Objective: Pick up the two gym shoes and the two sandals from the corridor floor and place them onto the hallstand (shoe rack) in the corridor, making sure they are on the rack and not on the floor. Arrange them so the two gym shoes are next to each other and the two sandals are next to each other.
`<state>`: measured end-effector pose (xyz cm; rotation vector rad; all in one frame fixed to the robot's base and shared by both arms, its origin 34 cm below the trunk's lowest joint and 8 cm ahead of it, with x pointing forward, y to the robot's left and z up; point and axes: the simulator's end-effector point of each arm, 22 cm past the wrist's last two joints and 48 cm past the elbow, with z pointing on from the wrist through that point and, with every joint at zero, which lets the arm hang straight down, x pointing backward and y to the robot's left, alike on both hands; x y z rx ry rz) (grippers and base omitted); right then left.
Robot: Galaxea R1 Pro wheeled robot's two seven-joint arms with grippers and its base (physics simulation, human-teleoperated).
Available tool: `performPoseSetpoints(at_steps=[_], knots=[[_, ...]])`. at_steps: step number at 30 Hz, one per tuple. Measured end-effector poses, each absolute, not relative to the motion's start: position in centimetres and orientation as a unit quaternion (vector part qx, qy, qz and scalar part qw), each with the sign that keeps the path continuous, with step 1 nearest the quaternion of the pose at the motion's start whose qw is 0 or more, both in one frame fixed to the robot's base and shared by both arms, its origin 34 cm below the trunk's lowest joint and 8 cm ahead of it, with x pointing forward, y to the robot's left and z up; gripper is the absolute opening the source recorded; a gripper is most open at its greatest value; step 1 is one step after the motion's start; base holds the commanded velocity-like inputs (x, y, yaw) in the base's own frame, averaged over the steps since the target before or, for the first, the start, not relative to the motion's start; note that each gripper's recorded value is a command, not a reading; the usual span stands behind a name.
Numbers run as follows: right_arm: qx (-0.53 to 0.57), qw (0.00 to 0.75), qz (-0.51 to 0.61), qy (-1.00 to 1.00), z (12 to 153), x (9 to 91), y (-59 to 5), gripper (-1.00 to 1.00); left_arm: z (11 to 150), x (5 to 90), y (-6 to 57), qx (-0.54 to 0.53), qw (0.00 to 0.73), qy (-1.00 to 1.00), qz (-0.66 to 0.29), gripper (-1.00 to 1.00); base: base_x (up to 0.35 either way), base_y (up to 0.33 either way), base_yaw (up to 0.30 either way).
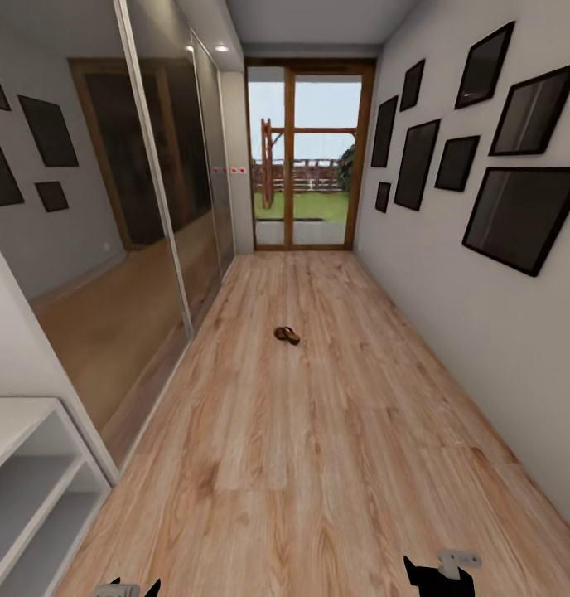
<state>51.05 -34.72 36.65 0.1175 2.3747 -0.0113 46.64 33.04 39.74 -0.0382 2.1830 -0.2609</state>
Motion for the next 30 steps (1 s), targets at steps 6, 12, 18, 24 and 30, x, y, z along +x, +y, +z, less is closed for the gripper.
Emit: performPoseSetpoints(at_steps=[6,12,18,24,30], knots=[[0.046,0.373,-0.004,0.927,36.64,51.04,-34.71,1.0,39.74,46.64,33.03,-0.015,0.454,0.885,-0.106,1.0,0.307,-0.144,0.0],[0.046,0.373,-0.004,0.927,36.65,51.05,-34.72,1.0,39.75,46.64,33.09,-0.015,0.454,0.885,-0.105,1.0,0.307,-0.144,0.0],[0.046,0.373,-0.004,0.927,36.65,51.04,-34.72,1.0,39.75,46.64,33.09,-0.016,0.454,0.885,-0.105,1.0,0.306,-0.144,0.0],[0.046,0.373,-0.004,0.927,36.65,51.05,-34.71,1.0,39.74,46.64,33.05,-0.016,0.454,0.885,-0.106,1.0,0.306,-0.145,0.0],[0.046,0.373,-0.004,0.927,36.65,51.04,-34.72,1.0,39.74,46.64,33.06,-0.016,0.454,0.885,-0.106,1.0,0.305,-0.148,0.0]])
